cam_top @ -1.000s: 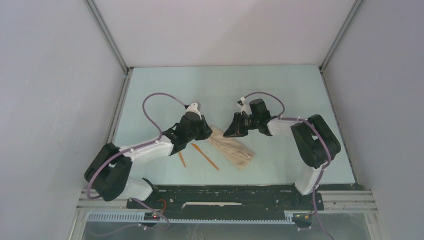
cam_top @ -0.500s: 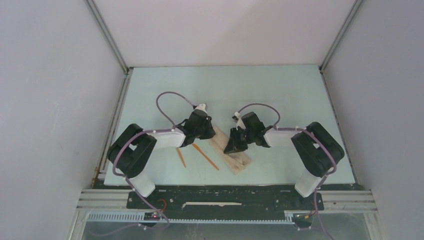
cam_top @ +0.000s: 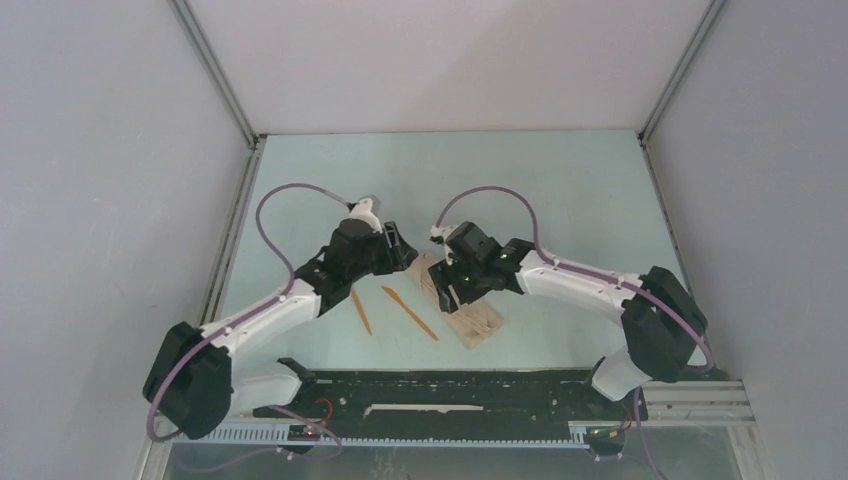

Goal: Fold the napkin into a case and place the utensils inside
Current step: Grasp the top corner of the smaller rectangle folded napkin from the folded napkin.

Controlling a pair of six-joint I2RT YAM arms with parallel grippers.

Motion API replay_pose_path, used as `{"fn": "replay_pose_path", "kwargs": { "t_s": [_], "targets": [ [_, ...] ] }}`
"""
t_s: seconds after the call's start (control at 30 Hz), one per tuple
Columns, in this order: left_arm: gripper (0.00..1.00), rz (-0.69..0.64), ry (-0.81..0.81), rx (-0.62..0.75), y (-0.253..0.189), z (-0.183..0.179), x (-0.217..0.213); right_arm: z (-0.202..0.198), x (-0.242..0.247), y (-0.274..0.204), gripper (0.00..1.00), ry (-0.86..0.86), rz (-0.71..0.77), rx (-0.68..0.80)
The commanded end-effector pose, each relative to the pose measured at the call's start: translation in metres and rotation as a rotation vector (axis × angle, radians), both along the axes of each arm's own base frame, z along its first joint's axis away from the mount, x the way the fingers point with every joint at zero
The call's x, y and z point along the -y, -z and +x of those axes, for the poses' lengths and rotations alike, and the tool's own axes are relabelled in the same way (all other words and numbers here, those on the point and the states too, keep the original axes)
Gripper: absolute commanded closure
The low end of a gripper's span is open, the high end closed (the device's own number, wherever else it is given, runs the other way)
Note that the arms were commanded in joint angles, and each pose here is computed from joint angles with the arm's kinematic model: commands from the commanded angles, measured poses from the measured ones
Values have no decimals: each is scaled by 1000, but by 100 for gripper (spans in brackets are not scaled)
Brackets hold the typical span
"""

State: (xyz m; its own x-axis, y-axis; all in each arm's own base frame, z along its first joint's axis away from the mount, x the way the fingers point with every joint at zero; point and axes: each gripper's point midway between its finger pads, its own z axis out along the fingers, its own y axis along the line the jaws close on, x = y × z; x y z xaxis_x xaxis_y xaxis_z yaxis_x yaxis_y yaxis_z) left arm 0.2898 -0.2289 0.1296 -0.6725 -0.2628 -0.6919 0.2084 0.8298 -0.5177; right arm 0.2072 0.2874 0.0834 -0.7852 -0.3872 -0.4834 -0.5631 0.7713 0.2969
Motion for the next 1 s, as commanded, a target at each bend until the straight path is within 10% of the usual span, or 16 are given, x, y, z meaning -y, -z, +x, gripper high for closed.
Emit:
{"fn": "replay_pose_path", "kwargs": {
  "t_s": [0.0,0.37,0.57,0.8,0.97],
  "targets": [
    [40,13,-64,-58,11,-16,-32,0,18,13,24,-54,-298,99],
    [51,-208,58,-205,32,-59,-10,-1,18,35,51,-90,-517,138],
    [53,-349,140,-316,43,-71,26,-6,13,47,47,-120,-545,144],
    [51,-363,125,-421,70,-80,47,-5,11,47,46,-109,-547,179],
    [61,-328,74,-437,86,-82,48,-5,11,44,65,-98,-542,206]
  ]
}}
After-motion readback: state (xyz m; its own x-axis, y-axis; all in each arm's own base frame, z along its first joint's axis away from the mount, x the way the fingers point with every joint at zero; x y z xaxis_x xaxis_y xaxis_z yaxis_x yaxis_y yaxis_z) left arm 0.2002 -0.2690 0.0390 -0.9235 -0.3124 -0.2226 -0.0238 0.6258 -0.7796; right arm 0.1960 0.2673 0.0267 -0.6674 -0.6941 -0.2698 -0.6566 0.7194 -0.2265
